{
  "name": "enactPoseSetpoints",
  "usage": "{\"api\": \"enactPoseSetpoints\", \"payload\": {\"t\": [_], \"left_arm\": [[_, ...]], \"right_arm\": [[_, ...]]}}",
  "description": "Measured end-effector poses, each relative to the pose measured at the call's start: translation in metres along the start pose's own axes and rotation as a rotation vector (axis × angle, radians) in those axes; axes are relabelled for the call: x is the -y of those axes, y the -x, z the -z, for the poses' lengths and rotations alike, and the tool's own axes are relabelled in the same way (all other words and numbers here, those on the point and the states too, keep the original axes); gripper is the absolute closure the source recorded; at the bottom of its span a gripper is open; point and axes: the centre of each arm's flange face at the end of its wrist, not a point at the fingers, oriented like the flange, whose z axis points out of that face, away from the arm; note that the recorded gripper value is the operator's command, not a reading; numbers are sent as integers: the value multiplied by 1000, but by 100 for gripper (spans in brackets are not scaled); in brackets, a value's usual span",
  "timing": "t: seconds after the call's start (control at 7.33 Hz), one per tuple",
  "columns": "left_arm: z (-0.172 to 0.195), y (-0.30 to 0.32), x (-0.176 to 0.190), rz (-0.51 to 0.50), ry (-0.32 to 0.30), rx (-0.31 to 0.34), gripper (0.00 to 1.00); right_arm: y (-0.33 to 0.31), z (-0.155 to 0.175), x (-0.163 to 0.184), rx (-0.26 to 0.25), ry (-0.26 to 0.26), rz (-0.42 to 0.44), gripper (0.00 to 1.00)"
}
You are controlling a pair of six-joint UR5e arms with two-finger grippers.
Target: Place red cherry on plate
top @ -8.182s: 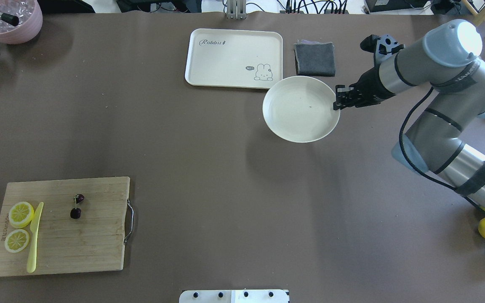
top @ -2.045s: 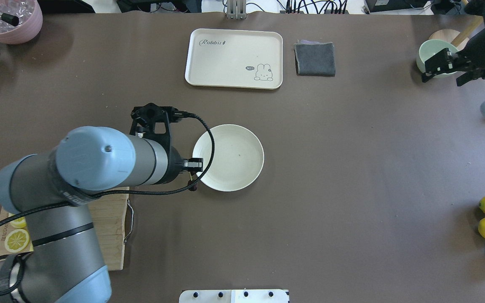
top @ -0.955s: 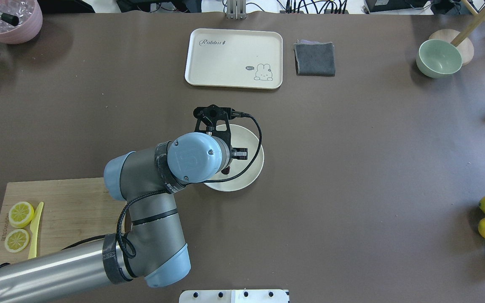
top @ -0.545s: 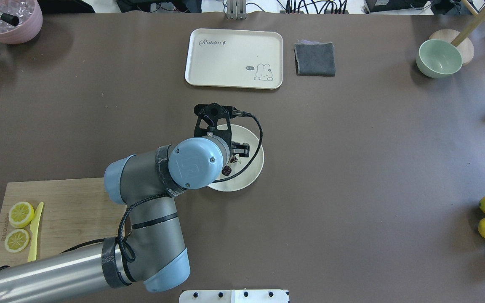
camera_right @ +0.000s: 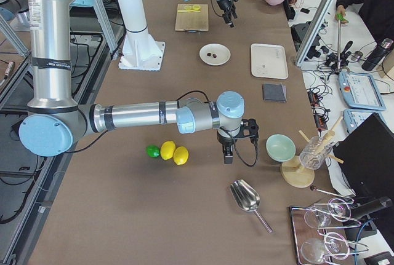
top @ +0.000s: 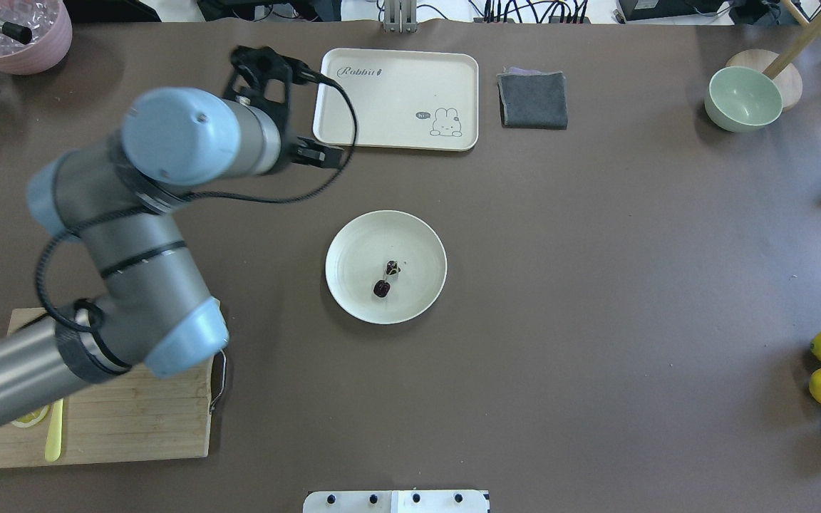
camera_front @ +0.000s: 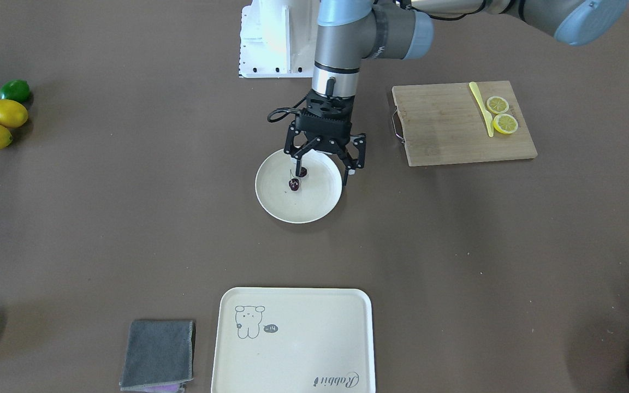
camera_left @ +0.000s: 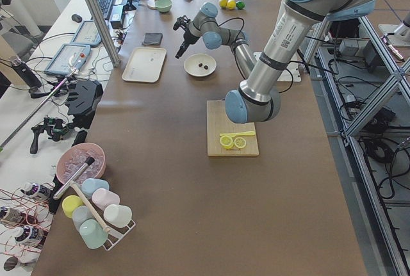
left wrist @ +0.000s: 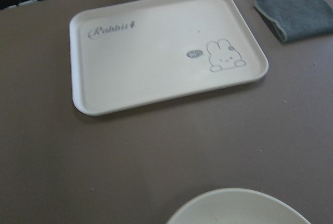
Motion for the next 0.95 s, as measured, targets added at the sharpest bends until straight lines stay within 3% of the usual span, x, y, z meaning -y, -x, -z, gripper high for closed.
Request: {"api": "enactPoseSetpoints", "payload": {"t": [0.27,0.55,0.82,0.95], "left_arm": [[13,140,20,-2,-13,28,2],[29,261,3,33,-18,65,2],[51,386,-11,163,115,81,2],[60,446,-24,161,190,62,2]], "right_arm": [[-8,0,-6,-3,2,-5,0],[-17,-1,-14,-5,7,-14,0],[-45,-3,-29,-12,16,-14,0],[-63,-7,-37,-16,33,-16,0]]}}
